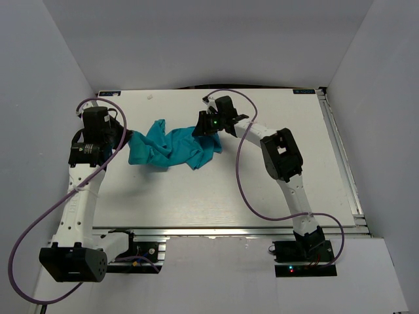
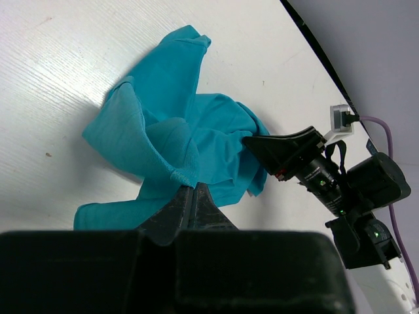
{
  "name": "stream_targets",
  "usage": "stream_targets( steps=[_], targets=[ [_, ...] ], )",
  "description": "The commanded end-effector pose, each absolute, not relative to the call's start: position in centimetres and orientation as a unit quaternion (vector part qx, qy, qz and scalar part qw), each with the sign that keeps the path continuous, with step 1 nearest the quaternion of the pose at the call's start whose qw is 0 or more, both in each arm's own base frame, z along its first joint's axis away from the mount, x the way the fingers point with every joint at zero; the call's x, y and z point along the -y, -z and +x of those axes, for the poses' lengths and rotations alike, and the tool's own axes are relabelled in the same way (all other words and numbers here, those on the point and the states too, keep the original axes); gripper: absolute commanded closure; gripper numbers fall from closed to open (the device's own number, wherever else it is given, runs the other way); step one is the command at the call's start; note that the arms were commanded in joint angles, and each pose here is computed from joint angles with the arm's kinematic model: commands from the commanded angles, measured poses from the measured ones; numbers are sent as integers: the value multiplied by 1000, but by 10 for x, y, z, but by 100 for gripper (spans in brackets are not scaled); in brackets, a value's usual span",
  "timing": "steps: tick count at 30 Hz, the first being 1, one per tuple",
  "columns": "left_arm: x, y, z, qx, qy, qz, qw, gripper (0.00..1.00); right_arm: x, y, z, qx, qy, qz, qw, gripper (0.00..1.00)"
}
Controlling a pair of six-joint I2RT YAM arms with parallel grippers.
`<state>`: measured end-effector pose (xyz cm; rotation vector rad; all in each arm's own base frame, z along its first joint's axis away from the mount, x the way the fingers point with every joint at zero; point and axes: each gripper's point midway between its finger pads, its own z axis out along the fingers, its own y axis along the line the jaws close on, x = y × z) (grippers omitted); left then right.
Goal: Fold and stack the t-shirts
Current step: Move the tshirt to the center of the board, then flatten out the tshirt
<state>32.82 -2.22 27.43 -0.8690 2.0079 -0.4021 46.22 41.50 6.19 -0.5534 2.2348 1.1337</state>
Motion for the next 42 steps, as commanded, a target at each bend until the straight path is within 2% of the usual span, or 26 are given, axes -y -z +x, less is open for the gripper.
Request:
stream_targets(
  steps=[1,6,8,16,19,26,29,34,42],
  targets=[
    [22,-285,323,-801,169,-349,456,100,-426,-76,467,-815,-443,-216,303,69],
    [21,-285,323,-801,168,-349,456,100,-427,-82,466,-809,-450,-221,306,94],
    [21,-287,323,-799,168,-350,458,100,-426,-88,466,-806,-452,-222,311,100],
    [19,-303,326,-789,170,-350,475,100,-400,-132,472,-784,-464,-225,344,100],
    [20,-328,333,-775,183,-345,498,100,-381,-171,472,-762,-471,-239,374,100],
    [23,-425,361,-715,224,-304,589,100,-319,-284,461,-703,-463,-275,464,100],
    [26,-479,376,-676,248,-280,635,100,-281,-326,465,-688,-445,-270,506,100],
    [20,-532,388,-626,252,-264,689,100,-227,-392,472,-665,-406,-247,577,100],
    [-11,-563,411,-582,223,-280,730,100,-136,-463,472,-638,-333,-204,663,100]
  ],
)
